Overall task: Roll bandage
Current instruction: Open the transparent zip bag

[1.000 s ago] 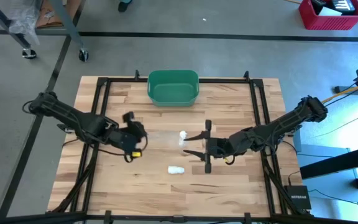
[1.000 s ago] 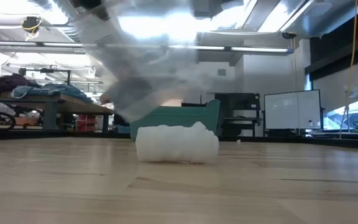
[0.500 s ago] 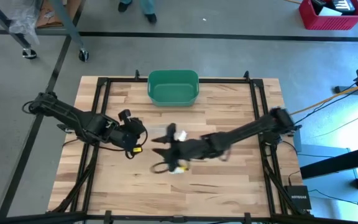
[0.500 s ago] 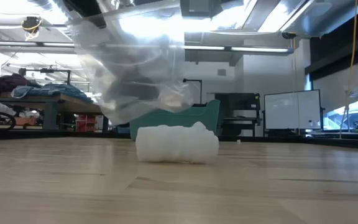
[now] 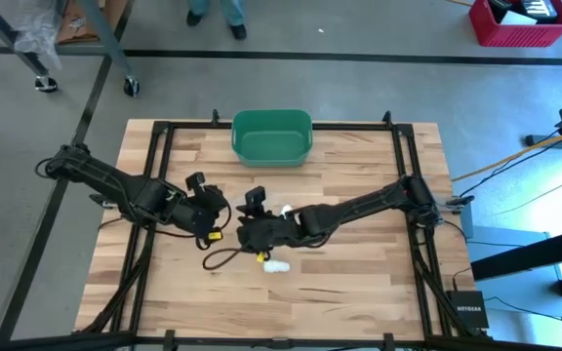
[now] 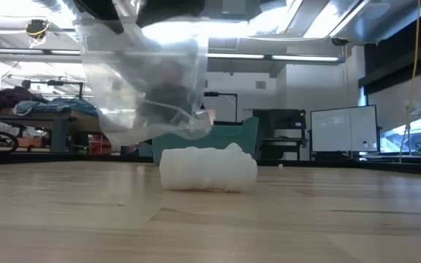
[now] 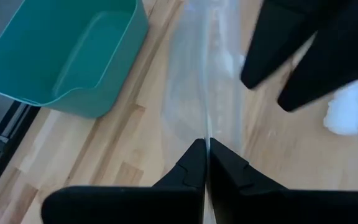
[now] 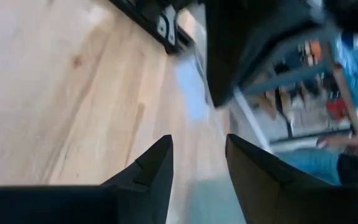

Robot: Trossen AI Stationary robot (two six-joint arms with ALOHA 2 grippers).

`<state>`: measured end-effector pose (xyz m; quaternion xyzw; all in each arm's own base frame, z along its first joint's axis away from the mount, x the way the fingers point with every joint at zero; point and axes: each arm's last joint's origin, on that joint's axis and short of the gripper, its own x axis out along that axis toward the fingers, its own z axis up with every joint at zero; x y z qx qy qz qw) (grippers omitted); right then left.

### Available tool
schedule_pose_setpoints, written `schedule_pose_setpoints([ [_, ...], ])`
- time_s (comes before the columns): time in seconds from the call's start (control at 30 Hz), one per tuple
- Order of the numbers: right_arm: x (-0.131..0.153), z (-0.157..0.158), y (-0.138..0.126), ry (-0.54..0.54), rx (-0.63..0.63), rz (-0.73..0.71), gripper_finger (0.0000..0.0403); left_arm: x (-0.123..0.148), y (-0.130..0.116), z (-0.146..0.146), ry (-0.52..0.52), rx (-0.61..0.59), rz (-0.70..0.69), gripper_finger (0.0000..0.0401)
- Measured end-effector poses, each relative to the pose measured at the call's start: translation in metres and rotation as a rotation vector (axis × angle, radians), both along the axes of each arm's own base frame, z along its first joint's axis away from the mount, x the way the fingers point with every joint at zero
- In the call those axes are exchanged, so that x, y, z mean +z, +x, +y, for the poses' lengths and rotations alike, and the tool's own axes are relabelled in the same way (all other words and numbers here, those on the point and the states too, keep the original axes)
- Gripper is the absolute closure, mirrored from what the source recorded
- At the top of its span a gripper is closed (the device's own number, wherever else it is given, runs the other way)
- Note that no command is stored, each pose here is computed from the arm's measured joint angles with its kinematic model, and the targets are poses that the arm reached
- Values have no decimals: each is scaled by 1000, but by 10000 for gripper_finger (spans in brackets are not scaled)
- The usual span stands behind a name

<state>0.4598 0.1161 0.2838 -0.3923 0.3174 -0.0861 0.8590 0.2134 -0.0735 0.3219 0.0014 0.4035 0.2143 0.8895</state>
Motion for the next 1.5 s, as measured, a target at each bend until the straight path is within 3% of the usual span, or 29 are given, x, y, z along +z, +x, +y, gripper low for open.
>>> schedule_pose_setpoints([
  [0.17, -11, -18, 2, 11, -86, 49, 253, 0, -1, -2, -10, -15, 5, 399],
  [0.3, -5, -14, 4, 21, -69, 1, 253, 0, -1, -3, -10, -20, 8, 400],
  [0.5, 5, 5, 4, -47, 28, -57, 253, 0, -1, -3, -8, -21, 9, 400],
  [0.67, -9, -16, 9, -40, -16, 22, 253, 0, -1, -3, -14, -15, 5, 399],
  [0.8, -19, -23, 10, 11, -44, 54, 253, 0, -1, -2, -19, -3, 0, 400],
  [0.93, -17, -18, 11, 103, 15, 36, 253, 0, -1, -2, -4, 13, -11, 399],
  [1.03, -23, -16, 14, 263, 84, 42, 253, 0, -1, 0, 34, 67, -41, 400],
  [1.17, -40, -4, 19, 449, 220, 83, 253, -3, -10, 7, 121, 245, -75, 400],
  [1.3, -61, 11, 22, 417, 207, 105, 253, -18, -11, 7, 121, 297, -79, 400],
  [1.5, -63, 12, 22, 405, 130, 78, 253, -39, -6, -6, 44, 172, -39, 400],
])
